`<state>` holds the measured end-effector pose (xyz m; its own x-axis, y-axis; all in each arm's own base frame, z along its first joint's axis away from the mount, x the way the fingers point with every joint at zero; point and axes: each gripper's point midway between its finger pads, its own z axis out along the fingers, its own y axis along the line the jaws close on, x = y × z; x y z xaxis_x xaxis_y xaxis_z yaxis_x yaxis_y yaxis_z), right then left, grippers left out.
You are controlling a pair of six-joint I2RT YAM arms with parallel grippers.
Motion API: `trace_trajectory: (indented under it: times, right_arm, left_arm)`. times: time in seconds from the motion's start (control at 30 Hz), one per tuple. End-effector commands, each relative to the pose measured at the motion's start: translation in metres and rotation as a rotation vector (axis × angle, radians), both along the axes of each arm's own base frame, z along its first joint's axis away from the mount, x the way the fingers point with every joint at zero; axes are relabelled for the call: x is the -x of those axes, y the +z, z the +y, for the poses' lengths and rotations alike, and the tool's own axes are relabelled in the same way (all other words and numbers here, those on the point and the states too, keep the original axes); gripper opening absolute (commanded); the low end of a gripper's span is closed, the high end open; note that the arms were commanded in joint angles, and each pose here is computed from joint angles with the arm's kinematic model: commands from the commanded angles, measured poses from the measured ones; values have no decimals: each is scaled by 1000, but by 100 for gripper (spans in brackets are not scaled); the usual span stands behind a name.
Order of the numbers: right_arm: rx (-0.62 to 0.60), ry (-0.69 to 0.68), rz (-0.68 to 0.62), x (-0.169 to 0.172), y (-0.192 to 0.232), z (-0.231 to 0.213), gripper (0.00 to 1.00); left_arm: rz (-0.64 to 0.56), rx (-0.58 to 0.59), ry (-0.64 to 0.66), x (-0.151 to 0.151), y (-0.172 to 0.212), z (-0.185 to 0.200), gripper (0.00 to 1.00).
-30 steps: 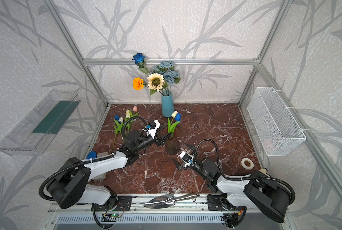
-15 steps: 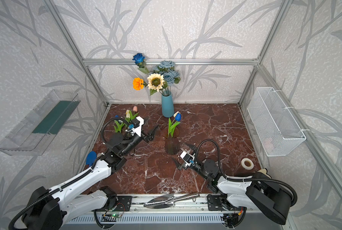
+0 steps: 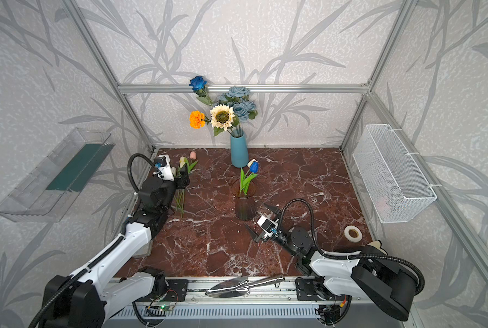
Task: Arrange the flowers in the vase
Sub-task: 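Move the left gripper back down to the tulip pile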
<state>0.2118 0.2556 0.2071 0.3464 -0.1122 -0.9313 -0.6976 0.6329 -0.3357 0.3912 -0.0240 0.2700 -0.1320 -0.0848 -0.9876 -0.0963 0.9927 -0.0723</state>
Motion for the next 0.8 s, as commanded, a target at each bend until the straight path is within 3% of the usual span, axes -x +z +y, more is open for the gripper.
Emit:
trace_trajectory:
  times: [0.0, 0.13, 0.27, 0.6, 0.77]
  right_arm:
    - [-19, 20, -10, 3, 7, 3, 99]
    - [-10, 26, -3, 3, 5, 5, 99]
    - [-4, 24, -4, 2, 3, 5, 99]
    - [2, 24, -4, 2, 2, 6, 99]
    - [5, 21, -4, 2, 1, 5, 99]
  left_arm:
    - [202, 65, 136, -6, -39, 29, 75]
    - [440, 69, 182, -19, -85, 40, 71]
    - [676, 41, 185, -30, -122, 42, 42]
    - [979, 12, 174, -52, -177, 48, 37]
    - [1105, 1, 189, -48, -202, 51, 38]
